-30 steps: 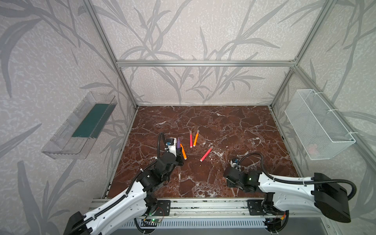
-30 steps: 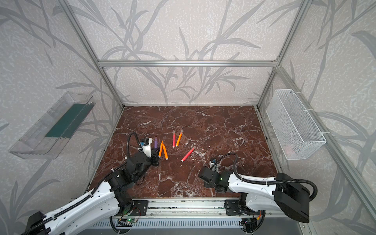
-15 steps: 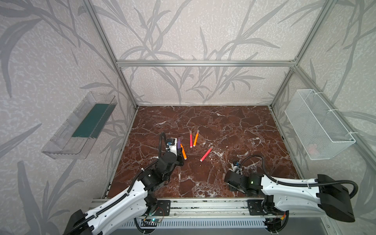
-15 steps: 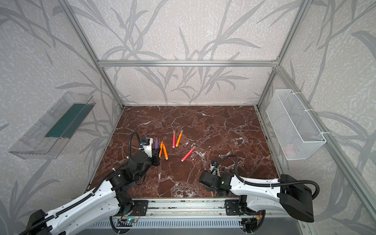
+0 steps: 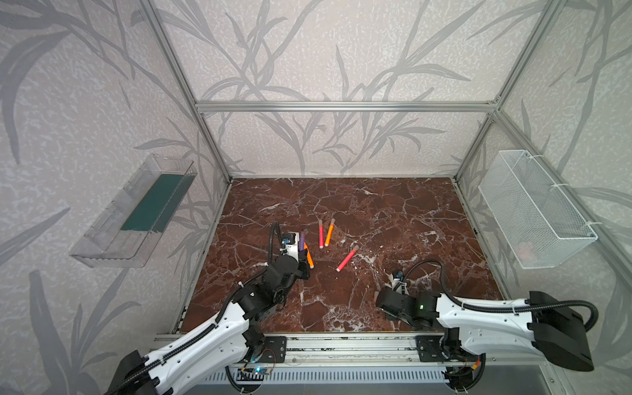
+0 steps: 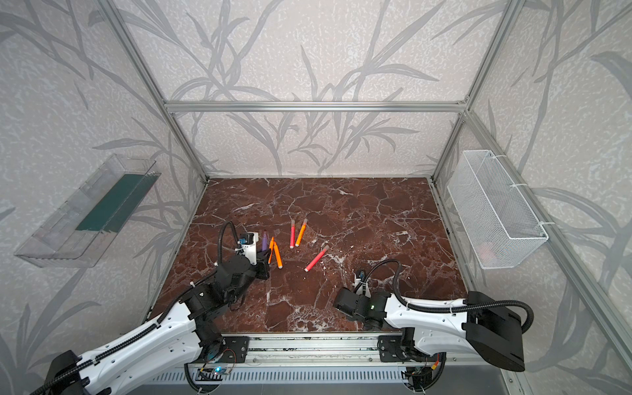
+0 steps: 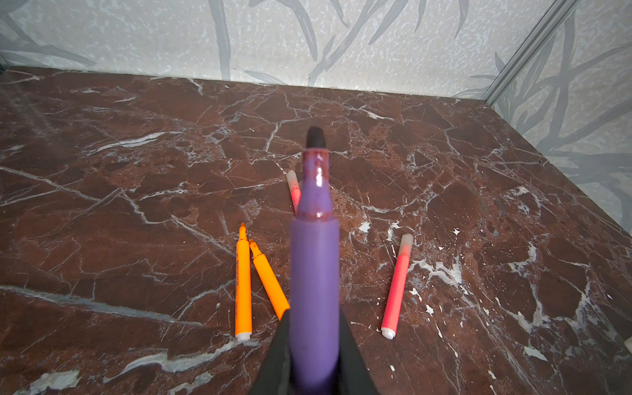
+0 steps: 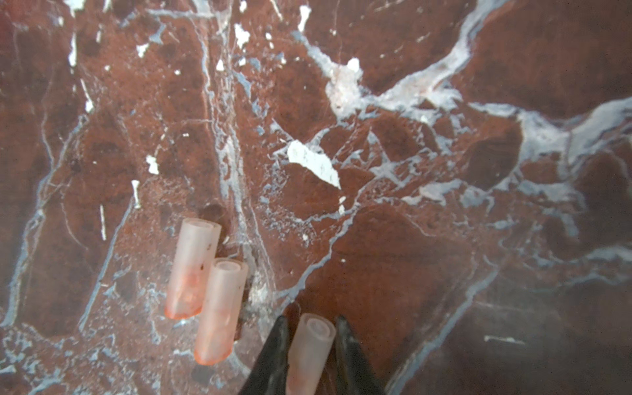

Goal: Insert the pens into the pen caps

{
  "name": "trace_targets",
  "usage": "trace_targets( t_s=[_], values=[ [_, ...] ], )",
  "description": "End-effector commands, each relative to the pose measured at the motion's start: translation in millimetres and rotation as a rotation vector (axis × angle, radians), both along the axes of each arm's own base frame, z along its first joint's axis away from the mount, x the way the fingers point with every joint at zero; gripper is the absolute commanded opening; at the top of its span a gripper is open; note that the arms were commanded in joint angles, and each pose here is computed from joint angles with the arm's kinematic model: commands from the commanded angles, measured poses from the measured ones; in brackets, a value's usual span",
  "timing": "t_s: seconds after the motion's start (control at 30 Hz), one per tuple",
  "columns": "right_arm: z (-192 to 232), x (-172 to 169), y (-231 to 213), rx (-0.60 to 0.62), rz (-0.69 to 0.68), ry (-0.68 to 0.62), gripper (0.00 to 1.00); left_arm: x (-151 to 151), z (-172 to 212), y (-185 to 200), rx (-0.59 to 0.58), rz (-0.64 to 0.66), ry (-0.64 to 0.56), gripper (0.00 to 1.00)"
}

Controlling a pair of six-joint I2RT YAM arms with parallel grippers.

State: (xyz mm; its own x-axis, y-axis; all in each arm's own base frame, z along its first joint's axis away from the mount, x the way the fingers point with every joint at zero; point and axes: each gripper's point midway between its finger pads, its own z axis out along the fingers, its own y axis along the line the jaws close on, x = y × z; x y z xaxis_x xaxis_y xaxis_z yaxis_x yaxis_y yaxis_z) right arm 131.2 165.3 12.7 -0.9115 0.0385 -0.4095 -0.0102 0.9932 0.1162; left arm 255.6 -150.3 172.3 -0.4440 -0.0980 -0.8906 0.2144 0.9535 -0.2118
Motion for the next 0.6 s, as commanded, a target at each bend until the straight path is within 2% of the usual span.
trace_targets(
  t_s=[0.0, 0.13, 0.23, 0.4, 0.57],
  values=[
    [-17, -12, -15, -0.056, -0.004, 0.058, 0.22, 1, 3, -5, -0.032, -0.011, 0.006, 0.0],
    [-12, -10, -15, -0.035, -0.02, 0.037, 0.18, -2, 2, -25, -0.054, -0.107, 0.016, 0.0],
    [9, 4, -18, -0.017, -0.047, -0.059, 0.17, -5, 0, -47, -0.079, -0.214, 0.031, 0.0],
    [86, 35, -30, 0.051, -0.091, -0.297, 0.18, -15, 2, -78, -0.081, -0.353, 0.051, 0.0],
    [141, 58, -34, 0.223, -0.131, -0.456, 0.19, -31, 10, -98, -0.039, -0.444, 0.033, 0.0]
  ],
)
